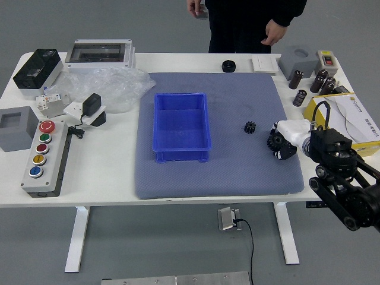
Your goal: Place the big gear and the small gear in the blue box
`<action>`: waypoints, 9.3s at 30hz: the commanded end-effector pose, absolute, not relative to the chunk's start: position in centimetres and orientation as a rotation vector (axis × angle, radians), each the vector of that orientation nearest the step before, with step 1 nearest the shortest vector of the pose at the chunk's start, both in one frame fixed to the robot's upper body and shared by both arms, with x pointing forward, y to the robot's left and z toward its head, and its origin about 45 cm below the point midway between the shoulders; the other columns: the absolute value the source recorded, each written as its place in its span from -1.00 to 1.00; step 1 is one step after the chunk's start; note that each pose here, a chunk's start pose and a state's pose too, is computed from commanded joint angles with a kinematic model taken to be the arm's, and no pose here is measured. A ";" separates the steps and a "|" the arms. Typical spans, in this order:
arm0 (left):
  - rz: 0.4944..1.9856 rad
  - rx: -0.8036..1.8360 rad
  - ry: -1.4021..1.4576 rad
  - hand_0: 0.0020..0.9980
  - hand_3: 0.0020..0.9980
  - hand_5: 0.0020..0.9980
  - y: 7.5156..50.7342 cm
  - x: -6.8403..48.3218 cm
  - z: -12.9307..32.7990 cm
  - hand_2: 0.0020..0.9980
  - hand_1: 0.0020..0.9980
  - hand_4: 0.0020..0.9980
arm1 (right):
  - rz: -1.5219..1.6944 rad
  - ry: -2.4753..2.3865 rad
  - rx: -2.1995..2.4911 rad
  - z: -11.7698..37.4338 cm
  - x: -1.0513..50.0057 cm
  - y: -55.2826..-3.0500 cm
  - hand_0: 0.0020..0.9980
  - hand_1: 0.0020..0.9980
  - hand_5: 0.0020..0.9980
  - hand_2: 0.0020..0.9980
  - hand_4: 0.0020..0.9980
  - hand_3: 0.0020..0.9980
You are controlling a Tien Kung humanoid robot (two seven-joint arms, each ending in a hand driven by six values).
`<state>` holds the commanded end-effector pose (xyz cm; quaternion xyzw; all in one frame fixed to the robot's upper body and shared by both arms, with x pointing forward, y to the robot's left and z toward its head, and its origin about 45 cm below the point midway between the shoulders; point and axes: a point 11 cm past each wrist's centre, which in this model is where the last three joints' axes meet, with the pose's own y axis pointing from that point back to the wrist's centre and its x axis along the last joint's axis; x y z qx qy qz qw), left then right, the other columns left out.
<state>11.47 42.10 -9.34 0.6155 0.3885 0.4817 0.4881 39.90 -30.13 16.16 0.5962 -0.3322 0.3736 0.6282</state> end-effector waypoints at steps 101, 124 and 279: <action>1.161 1.499 0.948 0.65 0.53 -0.25 41.9 11.5 -9.4 0.57 0.58 0.33 | 1.153 -0.882 1.781 24.0 41.3 -10.0 0.45 0.31 -0.13 0.57 0.65 0.83; 1.167 1.495 0.946 0.66 0.53 -0.25 41.9 11.7 -9.3 0.57 0.58 0.33 | 1.055 -0.826 1.545 20.8 42.5 -20.9 0.39 0.23 -0.27 0.40 0.49 0.31; 1.172 1.491 0.945 0.65 0.53 -0.25 42.0 11.9 -9.2 0.57 0.58 0.33 | 1.258 -0.936 1.468 27.1 45.3 -18.8 0.17 -0.05 -0.64 0.00 -0.08 0.02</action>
